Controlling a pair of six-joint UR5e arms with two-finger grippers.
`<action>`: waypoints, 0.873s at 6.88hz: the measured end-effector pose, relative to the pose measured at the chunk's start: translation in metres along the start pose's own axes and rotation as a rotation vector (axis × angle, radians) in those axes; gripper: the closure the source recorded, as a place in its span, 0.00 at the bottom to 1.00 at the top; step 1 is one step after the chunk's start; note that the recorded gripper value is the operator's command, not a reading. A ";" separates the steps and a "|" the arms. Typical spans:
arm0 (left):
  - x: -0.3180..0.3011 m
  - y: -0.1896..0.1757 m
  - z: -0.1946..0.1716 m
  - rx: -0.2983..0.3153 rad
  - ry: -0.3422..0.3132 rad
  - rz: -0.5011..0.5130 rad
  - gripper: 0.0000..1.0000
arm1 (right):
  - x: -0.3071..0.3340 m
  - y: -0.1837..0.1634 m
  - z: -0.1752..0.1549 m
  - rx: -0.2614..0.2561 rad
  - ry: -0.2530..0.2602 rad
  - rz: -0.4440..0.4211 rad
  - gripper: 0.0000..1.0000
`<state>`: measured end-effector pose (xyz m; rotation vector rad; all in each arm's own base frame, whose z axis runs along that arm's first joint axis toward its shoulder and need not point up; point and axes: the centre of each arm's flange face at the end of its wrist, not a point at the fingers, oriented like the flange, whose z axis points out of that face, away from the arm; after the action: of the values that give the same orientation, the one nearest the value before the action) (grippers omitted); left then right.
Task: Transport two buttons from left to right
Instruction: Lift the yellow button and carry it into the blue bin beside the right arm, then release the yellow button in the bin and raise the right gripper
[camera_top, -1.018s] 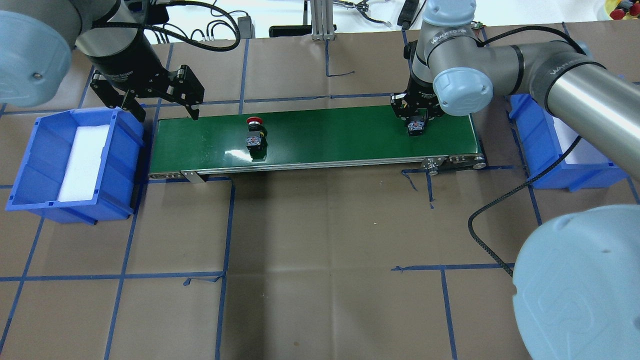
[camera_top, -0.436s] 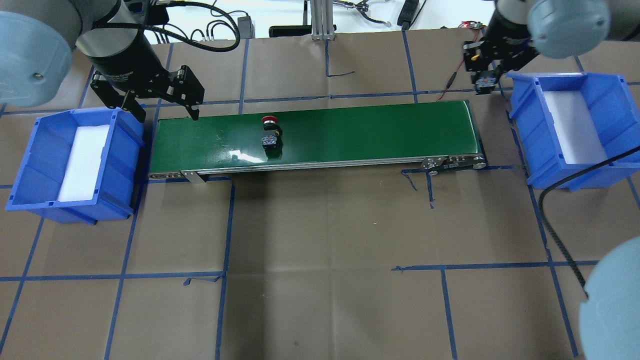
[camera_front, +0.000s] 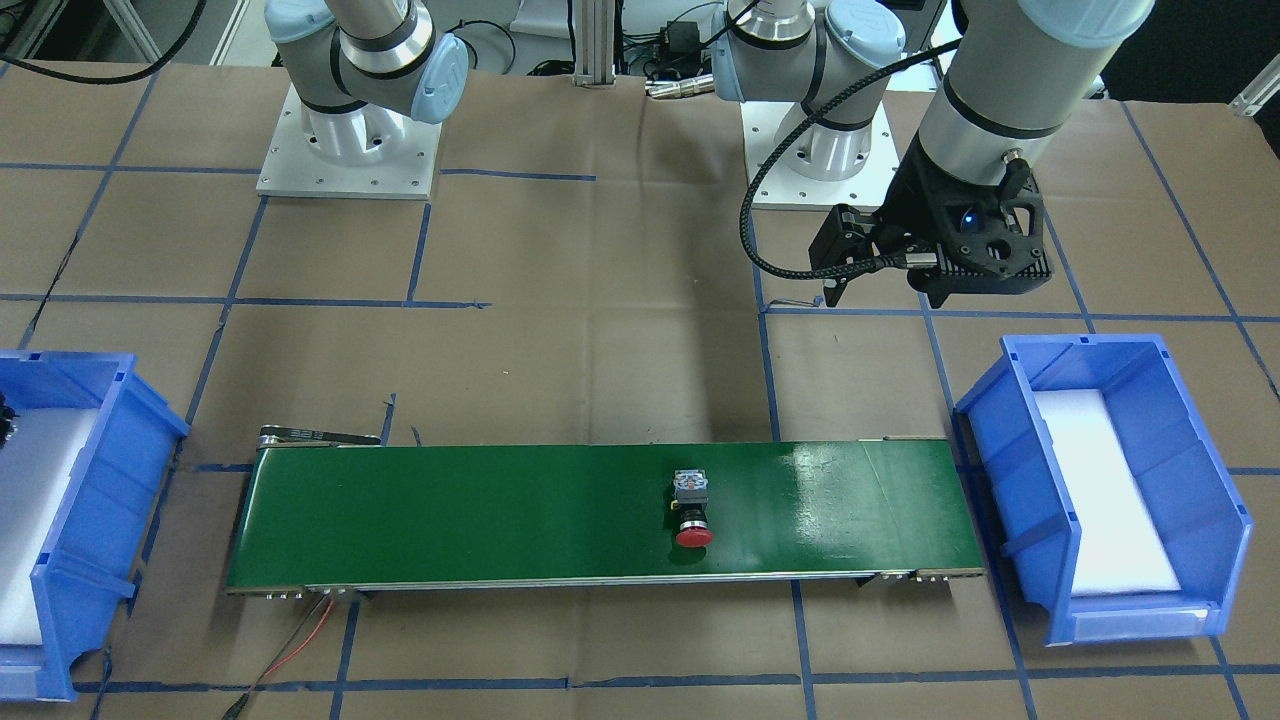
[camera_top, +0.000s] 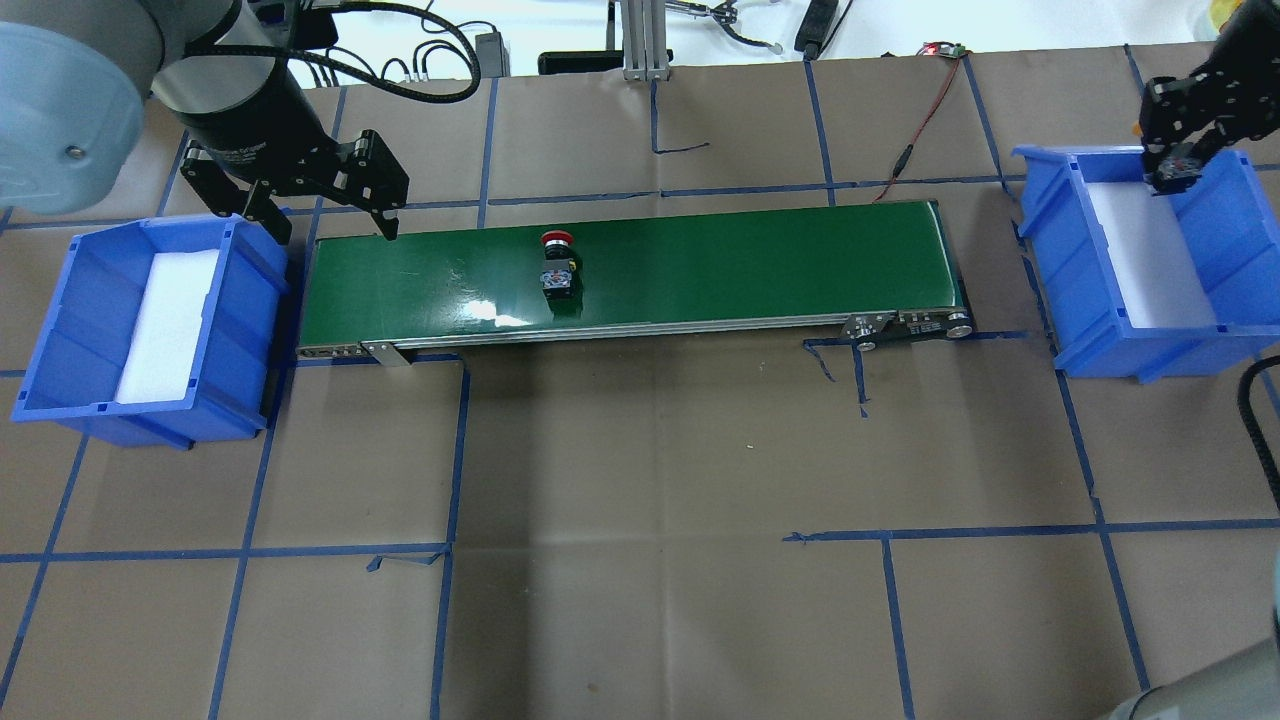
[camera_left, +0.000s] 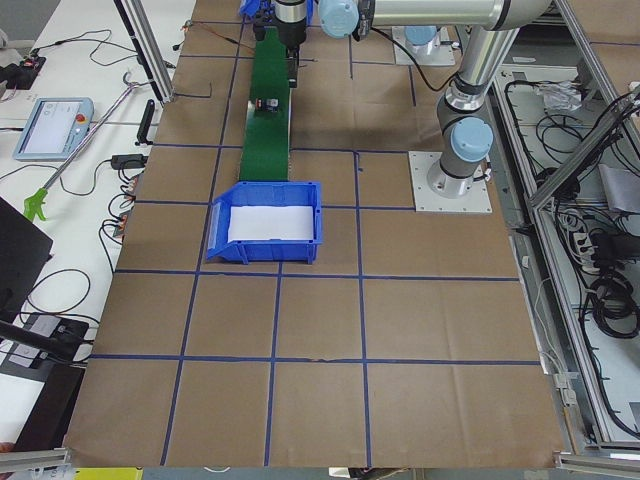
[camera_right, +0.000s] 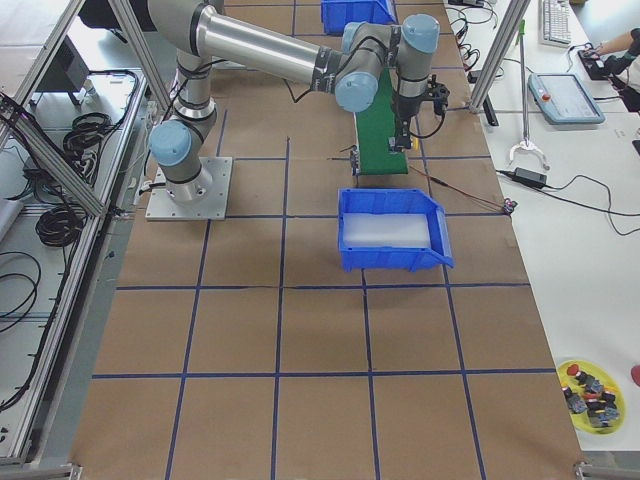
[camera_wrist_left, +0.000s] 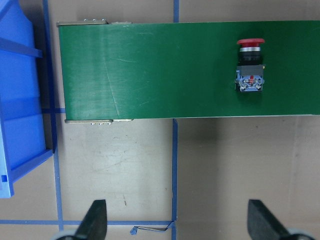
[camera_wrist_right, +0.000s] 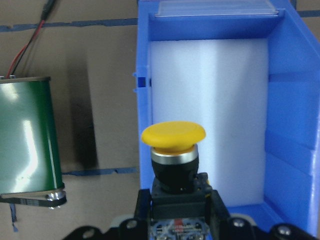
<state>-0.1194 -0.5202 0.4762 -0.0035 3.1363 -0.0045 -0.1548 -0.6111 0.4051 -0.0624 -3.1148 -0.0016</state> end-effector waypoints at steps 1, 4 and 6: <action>0.000 0.000 0.000 0.000 0.000 0.000 0.00 | 0.025 0.006 0.022 -0.028 -0.015 -0.006 0.96; 0.000 0.000 0.000 -0.001 0.000 0.000 0.00 | 0.062 0.022 0.096 -0.060 -0.039 0.009 0.96; 0.000 -0.001 0.001 -0.001 0.000 0.000 0.00 | 0.063 0.025 0.137 -0.102 -0.064 -0.001 0.96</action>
<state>-0.1194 -0.5208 0.4756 -0.0036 3.1367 -0.0030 -0.2206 -0.5834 0.2698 -0.0643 -3.1764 -0.1619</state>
